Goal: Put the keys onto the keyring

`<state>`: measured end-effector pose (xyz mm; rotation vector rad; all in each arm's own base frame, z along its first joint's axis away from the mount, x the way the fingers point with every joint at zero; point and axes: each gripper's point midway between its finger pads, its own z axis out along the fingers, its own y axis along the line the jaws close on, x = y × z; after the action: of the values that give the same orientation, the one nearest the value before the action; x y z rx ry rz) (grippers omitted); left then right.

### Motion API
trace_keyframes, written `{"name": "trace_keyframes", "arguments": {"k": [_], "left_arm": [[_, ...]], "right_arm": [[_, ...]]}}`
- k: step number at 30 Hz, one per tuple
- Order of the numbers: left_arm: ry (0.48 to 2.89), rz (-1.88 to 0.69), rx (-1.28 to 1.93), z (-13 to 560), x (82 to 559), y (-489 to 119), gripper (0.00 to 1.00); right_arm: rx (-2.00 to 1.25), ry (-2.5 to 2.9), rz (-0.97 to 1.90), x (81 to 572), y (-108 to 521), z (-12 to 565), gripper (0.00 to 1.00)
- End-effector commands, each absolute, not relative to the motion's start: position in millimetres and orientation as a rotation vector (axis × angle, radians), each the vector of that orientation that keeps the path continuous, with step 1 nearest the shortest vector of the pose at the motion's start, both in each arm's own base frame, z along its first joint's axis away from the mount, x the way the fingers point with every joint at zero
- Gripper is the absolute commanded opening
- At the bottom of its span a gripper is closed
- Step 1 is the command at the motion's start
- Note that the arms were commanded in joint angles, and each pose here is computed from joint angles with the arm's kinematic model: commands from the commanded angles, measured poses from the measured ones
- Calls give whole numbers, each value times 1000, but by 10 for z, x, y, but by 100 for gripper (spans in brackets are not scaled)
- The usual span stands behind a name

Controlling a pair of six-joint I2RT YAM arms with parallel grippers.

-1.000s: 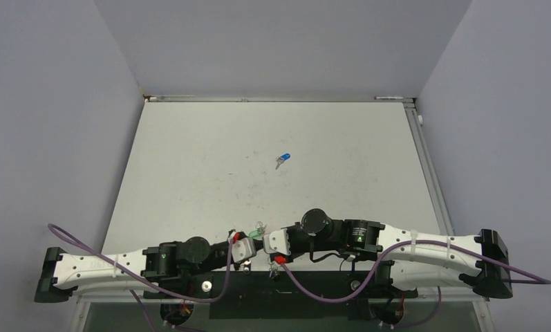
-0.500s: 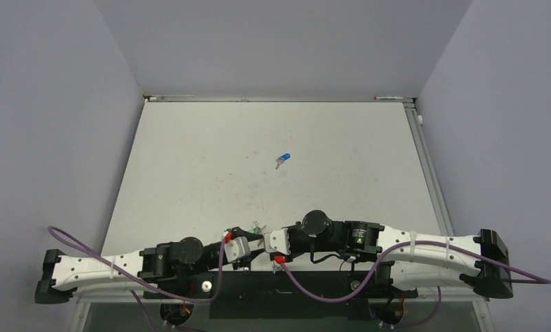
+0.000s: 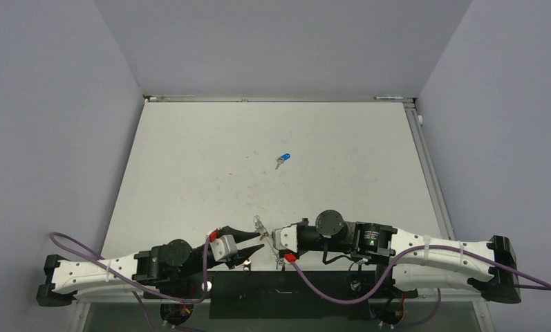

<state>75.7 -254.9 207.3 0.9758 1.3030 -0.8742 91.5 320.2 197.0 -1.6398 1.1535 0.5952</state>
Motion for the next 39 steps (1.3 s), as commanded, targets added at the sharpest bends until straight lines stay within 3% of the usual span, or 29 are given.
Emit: {"name": "trace_keyframes", "arguments": {"k": [1,17,39], "left_arm": [[1247,-928,881,2216,762,-2511,28],[1119,-927,901,2261,722,-2580,16],[1114,-881,916,2222,769,-2638,17]], "right_arm": [[-1513,1069,636,943,3272,2352,5],[-1501,1033,694,861,3289,2422,5],[-1515,1011,737,797,3344,2409,5]]}}
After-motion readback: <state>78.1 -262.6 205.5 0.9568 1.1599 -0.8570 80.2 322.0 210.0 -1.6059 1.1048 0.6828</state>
